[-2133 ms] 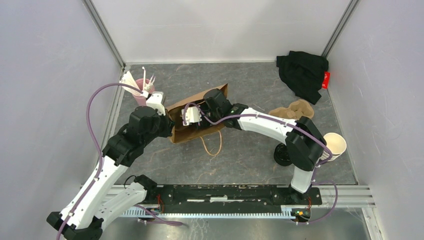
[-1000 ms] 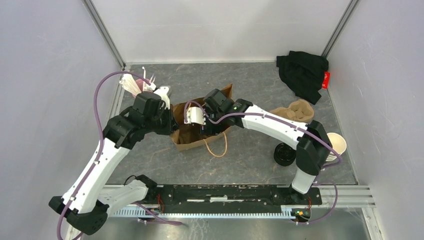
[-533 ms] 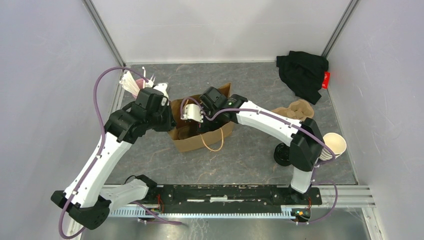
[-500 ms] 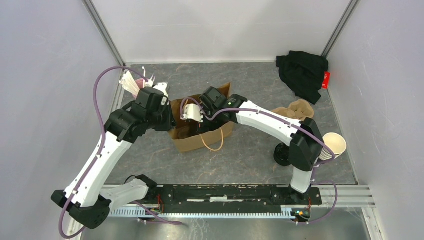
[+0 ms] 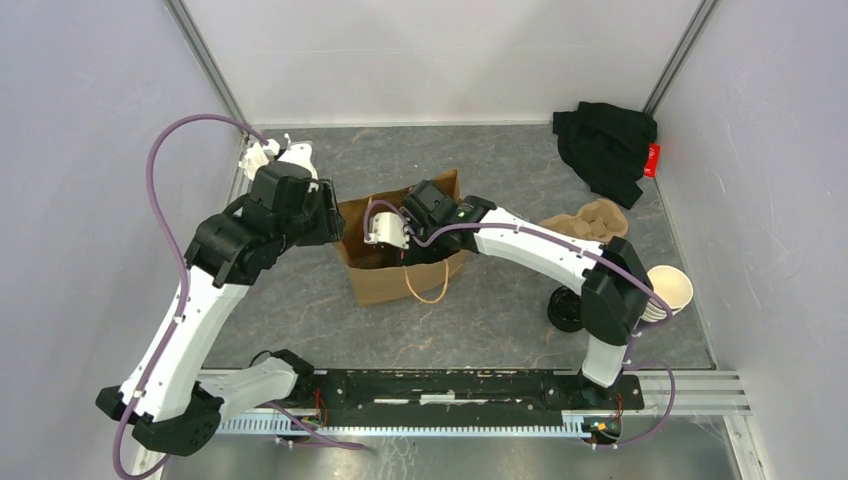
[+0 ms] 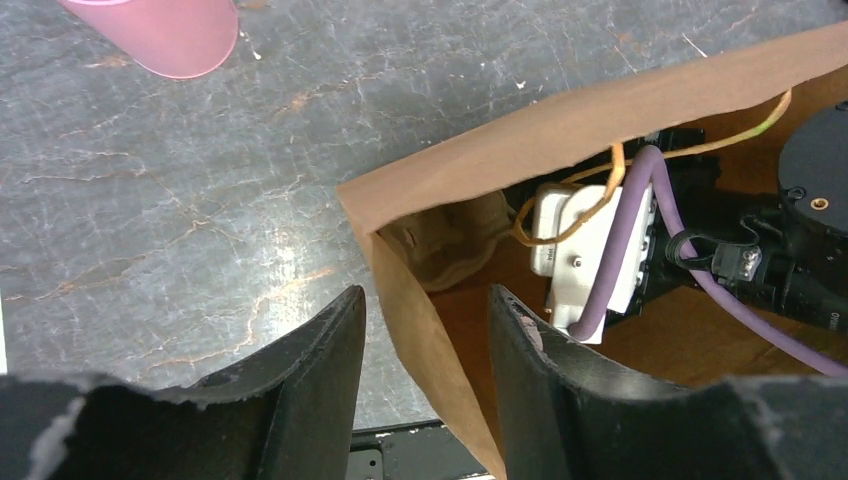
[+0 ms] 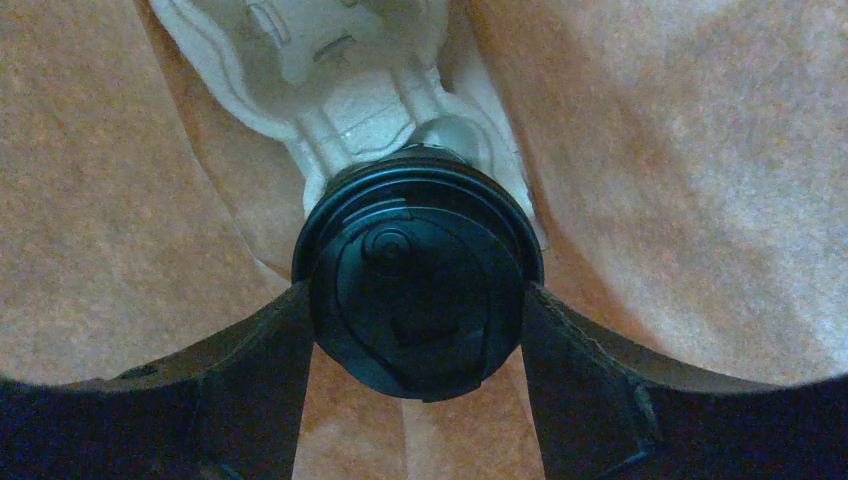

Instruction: Pack the takeout coffee

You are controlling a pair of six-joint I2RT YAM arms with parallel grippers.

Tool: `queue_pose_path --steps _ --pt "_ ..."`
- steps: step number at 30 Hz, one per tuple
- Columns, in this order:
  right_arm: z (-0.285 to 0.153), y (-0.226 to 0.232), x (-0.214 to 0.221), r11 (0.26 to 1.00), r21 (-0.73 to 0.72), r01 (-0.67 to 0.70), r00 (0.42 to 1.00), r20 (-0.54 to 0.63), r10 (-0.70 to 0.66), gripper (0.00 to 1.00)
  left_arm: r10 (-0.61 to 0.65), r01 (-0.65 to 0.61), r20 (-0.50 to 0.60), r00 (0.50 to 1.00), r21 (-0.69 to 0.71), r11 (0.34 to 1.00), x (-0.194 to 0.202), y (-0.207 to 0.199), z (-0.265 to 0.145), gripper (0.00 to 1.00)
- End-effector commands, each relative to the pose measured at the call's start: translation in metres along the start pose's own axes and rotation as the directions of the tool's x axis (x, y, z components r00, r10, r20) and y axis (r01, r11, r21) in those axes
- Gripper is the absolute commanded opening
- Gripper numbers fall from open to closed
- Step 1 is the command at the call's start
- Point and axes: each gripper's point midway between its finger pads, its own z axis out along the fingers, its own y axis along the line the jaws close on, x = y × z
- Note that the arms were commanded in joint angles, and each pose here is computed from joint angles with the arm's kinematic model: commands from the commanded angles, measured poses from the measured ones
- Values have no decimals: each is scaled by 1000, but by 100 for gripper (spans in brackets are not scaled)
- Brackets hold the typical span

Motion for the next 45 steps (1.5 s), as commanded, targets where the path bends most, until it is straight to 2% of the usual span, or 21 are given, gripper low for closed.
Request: queue_pose_path --steps 1,5,11,17,21,31,35,36,45 --pt "31 58 96 978 -177 -106 945 -325 43 0 14 -10 103 995 -35 999 -22 11 -18 55" --pt "40 61 115 975 -187 -123 922 -385 43 0 11 -8 147 989 -25 1000 -30 11 -25 55" --pt "47 52 126 978 -167 -123 897 -440 38 0 7 -4 153 988 -19 1000 -30 11 -27 55" --pt "36 30 86 984 -132 -116 934 -352 63 0 -10 12 202 979 -11 1000 -36 14 -40 55" --pt "25 24 48 985 -126 -122 964 -253 87 18 -16 16 221 975 -1 1000 -39 15 -44 55" --pt "1 20 7 983 -87 -163 977 -152 148 64 -21 20 233 972 8 1000 -35 17 -46 55" --pt "-10 15 -7 983 -72 -169 979 -124 160 88 -24 20 235 972 17 1000 -33 16 -47 55" --pt "-13 13 -10 983 -68 -172 980 -117 163 98 -25 21 235 972 19 1000 -33 16 -47 55" --pt "-49 3 -34 978 -7 -210 977 -34 209 98 -20 11 242 970 41 999 -32 13 -48 55"
